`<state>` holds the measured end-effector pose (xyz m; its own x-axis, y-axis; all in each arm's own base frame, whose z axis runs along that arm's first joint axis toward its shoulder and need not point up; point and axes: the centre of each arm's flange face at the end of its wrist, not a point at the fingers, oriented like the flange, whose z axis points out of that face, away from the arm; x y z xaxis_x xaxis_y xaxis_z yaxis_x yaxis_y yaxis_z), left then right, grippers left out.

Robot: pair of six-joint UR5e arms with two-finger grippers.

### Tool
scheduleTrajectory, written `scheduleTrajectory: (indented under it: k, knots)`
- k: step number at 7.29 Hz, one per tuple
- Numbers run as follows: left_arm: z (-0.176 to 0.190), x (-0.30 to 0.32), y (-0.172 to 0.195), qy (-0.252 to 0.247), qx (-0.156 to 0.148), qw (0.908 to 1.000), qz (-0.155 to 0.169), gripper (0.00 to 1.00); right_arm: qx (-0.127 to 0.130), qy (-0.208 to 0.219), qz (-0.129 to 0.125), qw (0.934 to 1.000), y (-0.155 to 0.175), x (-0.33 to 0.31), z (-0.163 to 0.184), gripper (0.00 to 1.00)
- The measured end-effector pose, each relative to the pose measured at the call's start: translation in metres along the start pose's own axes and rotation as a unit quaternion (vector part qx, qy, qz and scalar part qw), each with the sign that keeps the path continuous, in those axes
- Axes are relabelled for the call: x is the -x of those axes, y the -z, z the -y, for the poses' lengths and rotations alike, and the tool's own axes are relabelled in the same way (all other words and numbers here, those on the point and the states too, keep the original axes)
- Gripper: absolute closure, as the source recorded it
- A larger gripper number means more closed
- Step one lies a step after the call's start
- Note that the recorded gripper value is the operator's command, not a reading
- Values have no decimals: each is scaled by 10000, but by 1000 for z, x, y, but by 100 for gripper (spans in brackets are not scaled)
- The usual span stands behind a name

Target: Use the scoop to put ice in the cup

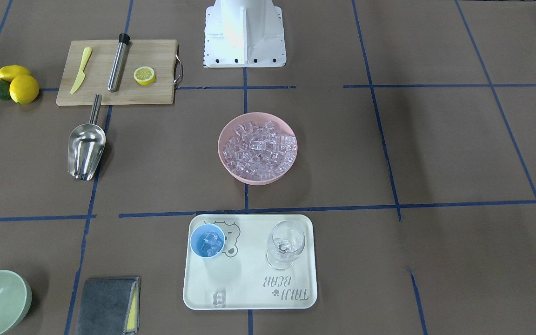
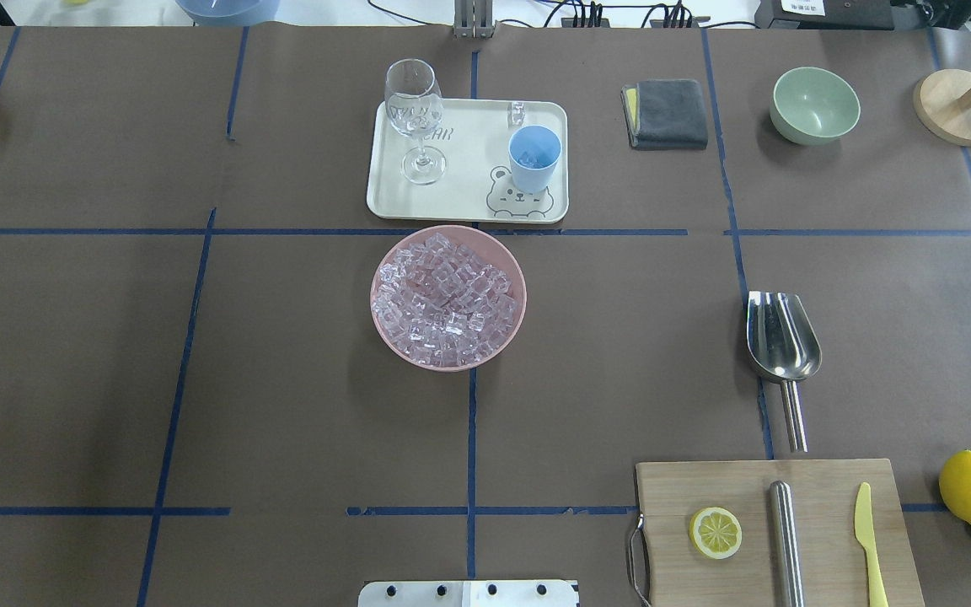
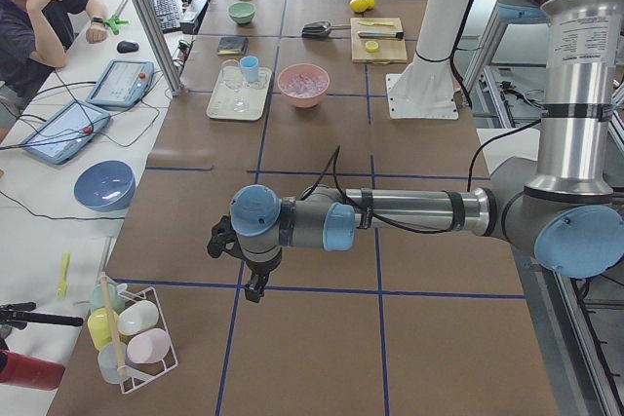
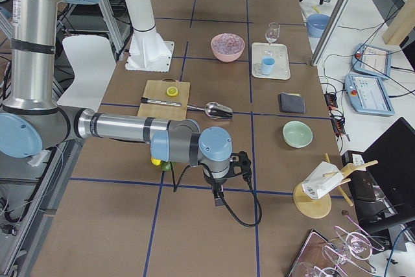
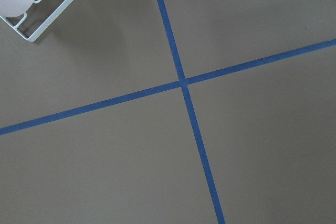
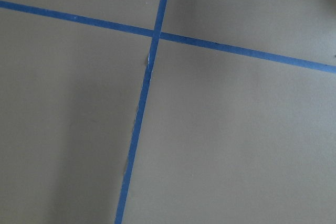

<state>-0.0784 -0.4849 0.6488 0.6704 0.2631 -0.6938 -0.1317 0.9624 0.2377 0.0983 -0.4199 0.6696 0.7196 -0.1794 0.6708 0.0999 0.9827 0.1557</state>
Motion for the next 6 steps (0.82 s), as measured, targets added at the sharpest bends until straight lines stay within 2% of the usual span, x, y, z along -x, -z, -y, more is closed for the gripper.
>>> scheduleTrajectory:
  k: [3,6]
  knots:
    - [-3,8,0,-17,106,9991,417,0,15,-11,-5,10000,-2,-1,-3,0]
    - [2,2,9,-121,42,9984,552,0,6,-13,14,10000,-3,-1,-5,0]
